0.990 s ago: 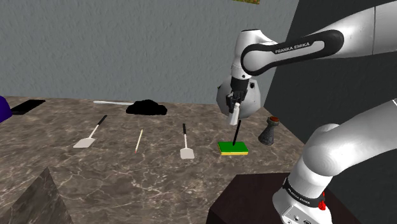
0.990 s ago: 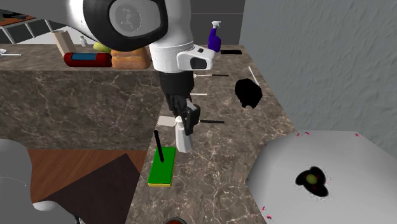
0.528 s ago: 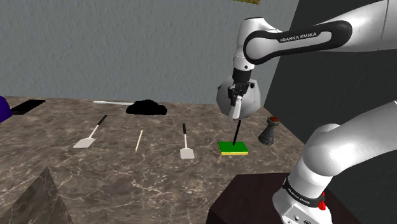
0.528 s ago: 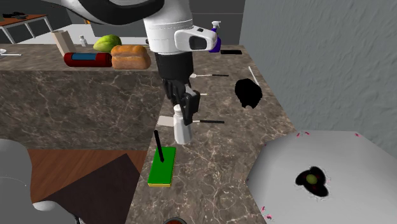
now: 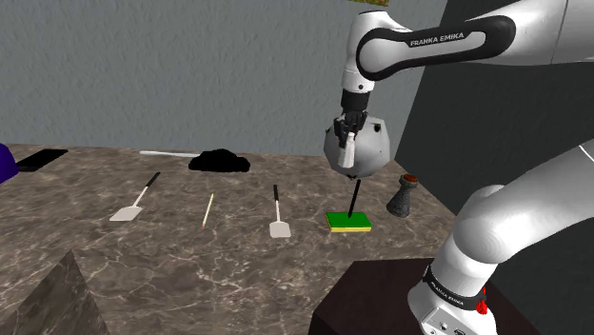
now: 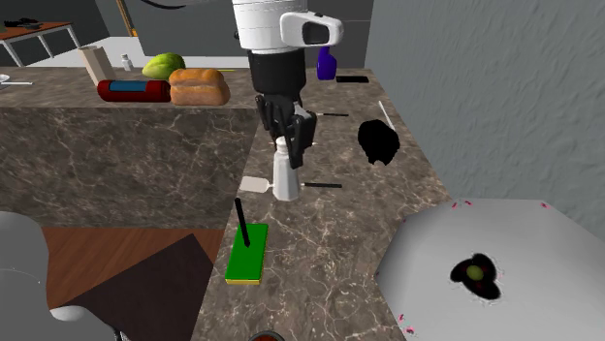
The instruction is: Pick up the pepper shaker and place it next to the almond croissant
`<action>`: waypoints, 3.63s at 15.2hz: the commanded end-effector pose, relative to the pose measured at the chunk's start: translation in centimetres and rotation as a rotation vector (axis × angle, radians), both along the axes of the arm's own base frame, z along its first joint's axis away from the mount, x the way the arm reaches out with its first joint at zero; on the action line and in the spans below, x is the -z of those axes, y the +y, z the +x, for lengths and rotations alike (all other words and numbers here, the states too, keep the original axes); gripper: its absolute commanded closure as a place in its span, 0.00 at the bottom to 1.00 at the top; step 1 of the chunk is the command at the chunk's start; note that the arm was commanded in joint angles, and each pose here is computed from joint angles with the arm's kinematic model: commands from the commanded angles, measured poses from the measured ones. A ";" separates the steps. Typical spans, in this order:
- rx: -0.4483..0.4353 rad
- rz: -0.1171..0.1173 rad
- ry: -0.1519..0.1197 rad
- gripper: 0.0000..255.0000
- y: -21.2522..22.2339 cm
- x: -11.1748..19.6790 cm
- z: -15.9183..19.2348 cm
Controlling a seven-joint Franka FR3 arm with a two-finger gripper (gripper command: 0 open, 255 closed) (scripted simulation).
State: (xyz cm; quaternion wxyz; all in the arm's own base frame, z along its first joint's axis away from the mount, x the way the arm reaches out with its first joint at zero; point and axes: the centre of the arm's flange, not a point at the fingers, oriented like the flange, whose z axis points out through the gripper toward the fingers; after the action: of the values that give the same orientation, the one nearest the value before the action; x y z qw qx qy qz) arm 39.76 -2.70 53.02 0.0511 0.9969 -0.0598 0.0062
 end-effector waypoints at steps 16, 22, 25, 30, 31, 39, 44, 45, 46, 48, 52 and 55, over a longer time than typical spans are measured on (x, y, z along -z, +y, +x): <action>0.000 0.001 0.000 1.00 5.3 0.0 21.9; 0.000 0.001 0.000 1.00 7.2 -0.1 29.6; 0.000 0.001 0.000 1.00 7.8 0.4 32.0; 0.000 0.001 0.000 1.00 7.8 3.1 32.0; 0.000 0.001 0.000 1.00 7.8 3.6 32.0; 0.000 0.001 0.000 1.00 7.8 7.8 32.0; 0.000 0.001 0.000 1.00 7.8 10.5 32.0; 0.000 0.001 0.000 1.00 7.8 11.0 32.0; 0.000 0.001 0.000 1.00 7.8 11.5 32.0; 0.000 0.001 0.000 1.00 7.8 12.6 32.0; 0.000 0.001 0.000 1.00 7.8 14.7 32.0; 0.000 0.001 0.000 1.00 7.8 16.3 32.0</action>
State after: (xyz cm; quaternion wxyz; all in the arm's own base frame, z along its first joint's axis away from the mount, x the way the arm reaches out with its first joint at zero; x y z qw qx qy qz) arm 71.70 5.21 37.31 0.0508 0.9969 -0.0598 0.0057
